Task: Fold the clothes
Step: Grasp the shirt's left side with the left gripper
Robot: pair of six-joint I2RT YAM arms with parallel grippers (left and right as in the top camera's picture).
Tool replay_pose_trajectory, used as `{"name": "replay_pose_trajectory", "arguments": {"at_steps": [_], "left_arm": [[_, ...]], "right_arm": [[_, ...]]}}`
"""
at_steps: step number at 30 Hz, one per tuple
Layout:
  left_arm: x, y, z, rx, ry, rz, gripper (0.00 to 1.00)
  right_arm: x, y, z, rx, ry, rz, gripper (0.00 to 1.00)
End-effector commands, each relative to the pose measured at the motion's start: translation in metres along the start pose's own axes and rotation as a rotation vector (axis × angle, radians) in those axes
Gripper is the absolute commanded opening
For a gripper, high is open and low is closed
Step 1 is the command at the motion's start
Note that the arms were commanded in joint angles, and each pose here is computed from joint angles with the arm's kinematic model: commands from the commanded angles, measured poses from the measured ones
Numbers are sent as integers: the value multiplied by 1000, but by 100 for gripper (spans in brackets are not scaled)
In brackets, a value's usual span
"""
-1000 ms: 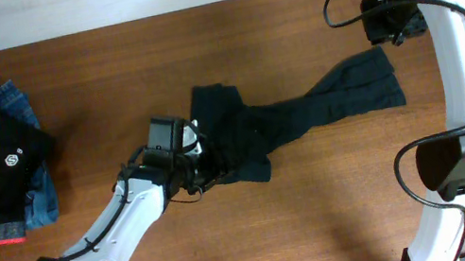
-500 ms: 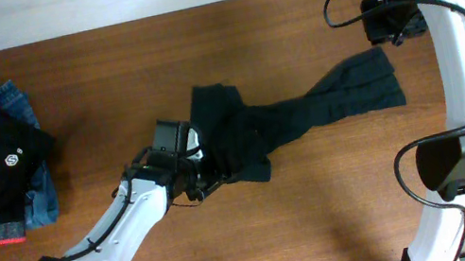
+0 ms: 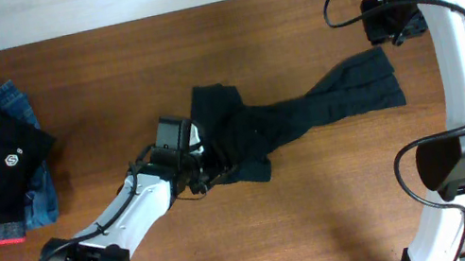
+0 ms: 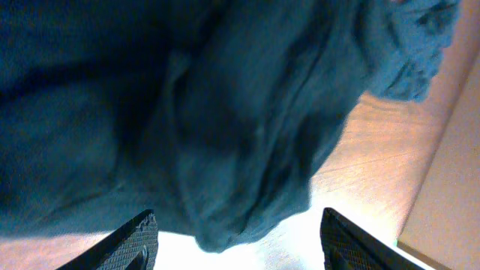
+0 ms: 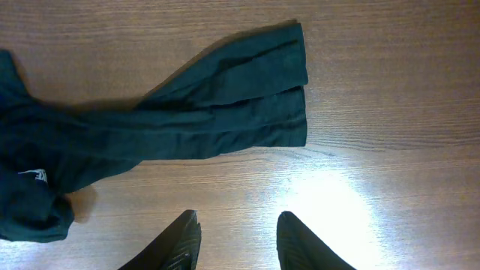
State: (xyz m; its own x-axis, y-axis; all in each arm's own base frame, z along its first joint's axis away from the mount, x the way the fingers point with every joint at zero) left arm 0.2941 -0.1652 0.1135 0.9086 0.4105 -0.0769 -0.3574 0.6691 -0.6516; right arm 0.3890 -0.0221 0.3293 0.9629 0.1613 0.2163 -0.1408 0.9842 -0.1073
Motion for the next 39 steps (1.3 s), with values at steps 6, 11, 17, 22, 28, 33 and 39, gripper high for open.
{"name": "replay_pose_trajectory", "arguments": {"at_steps": [6,11,17,22,28,33,39], "left_arm": [[5,-6,-1,-21,-26,-11,64],[2,-1,-1,9,-7,9,65],[1,-1,-2,12,-5,31,65],[2,0,-7,15,-9,35,65],[1,0,-14,6,2,50,64],[3,-3,-14,-9,-6,41,57],[3,-3,-14,-9,-7,40,33]], "right_arm": [[-1,0,0,6,3,-15,38],[-1,0,0,6,3,-15,38],[-1,0,0,6,3,-15,38],[-1,0,0,6,4,-15,38],[-1,0,0,6,4,-14,38],[-1,0,0,6,4,-15,38],[-1,0,0,6,4,-15,38]]}}
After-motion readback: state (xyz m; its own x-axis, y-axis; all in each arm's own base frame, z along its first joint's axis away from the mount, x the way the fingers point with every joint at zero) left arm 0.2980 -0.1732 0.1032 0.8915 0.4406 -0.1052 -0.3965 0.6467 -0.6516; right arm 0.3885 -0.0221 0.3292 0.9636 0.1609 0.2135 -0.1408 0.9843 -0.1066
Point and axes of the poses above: each gripper's point midway between its finger pads, its own z axis back along the fingers, its own y axis along the line the jaws close on, x = y × z, the point moved 9 cm from there along z, back along the fingers, and after that the axes turned 12 degrees about z, right-handed, at the moved point
